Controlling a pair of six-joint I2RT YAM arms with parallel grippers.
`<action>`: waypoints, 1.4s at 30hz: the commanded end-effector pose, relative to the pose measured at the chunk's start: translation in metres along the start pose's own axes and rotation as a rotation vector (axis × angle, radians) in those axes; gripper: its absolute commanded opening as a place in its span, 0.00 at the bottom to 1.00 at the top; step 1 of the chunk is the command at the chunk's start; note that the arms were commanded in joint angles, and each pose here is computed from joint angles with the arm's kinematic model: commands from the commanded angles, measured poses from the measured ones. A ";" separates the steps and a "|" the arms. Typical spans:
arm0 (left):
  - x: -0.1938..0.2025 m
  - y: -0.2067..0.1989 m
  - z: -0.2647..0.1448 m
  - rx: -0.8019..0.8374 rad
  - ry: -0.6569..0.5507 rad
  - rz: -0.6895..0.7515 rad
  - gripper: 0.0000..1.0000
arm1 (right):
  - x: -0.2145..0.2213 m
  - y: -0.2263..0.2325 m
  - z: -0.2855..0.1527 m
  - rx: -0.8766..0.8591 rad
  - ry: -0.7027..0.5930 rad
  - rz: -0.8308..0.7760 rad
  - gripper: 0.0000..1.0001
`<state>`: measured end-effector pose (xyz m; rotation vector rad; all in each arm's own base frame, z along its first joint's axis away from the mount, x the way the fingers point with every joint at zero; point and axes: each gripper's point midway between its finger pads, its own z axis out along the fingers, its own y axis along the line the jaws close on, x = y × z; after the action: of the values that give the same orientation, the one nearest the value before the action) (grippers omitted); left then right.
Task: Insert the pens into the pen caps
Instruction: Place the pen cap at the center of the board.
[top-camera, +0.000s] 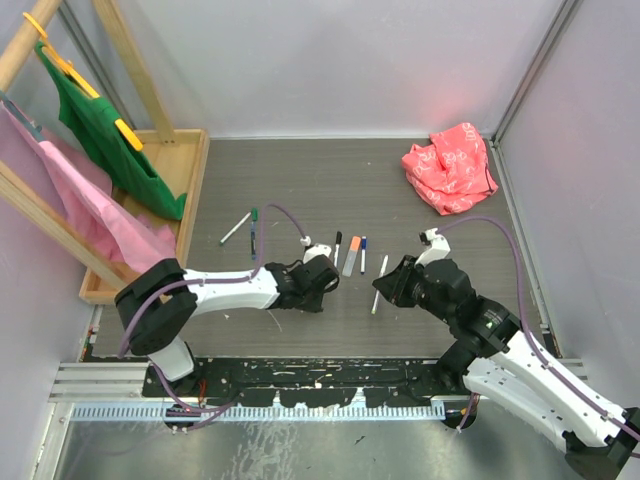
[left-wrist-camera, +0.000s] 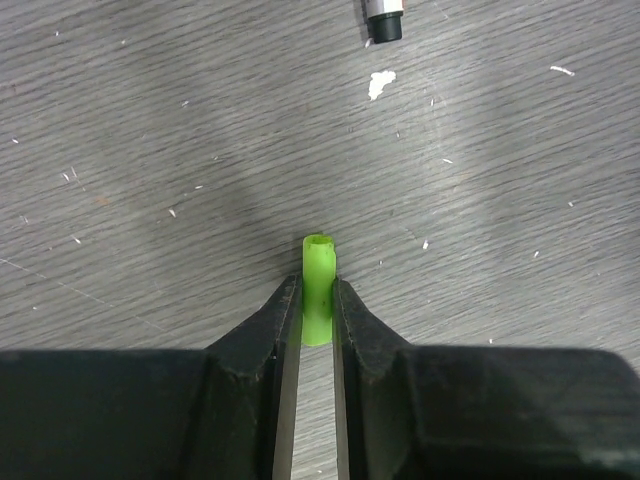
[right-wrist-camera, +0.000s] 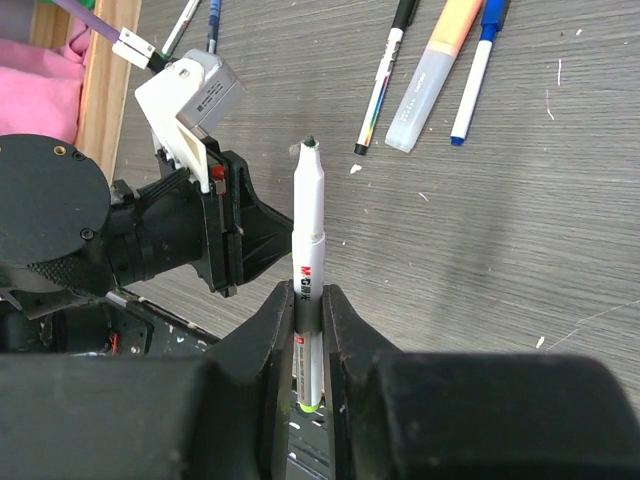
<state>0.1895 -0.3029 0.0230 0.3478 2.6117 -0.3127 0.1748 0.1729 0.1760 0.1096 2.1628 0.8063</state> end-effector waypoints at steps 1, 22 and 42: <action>-0.015 -0.011 0.000 0.008 -0.060 -0.022 0.19 | -0.005 0.005 -0.002 -0.027 -0.027 0.027 0.00; -0.081 -0.019 -0.089 0.144 -0.341 -0.013 0.41 | -0.031 0.015 -0.008 -0.033 -0.111 0.035 0.00; -0.111 -0.017 -0.272 0.657 -0.836 -0.020 0.56 | -0.105 0.163 0.006 -0.515 -0.188 -0.063 0.01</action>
<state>0.1723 -0.2535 0.2667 0.2680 1.8020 -0.9269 0.2249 0.2448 0.2659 -0.0411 1.9300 1.0238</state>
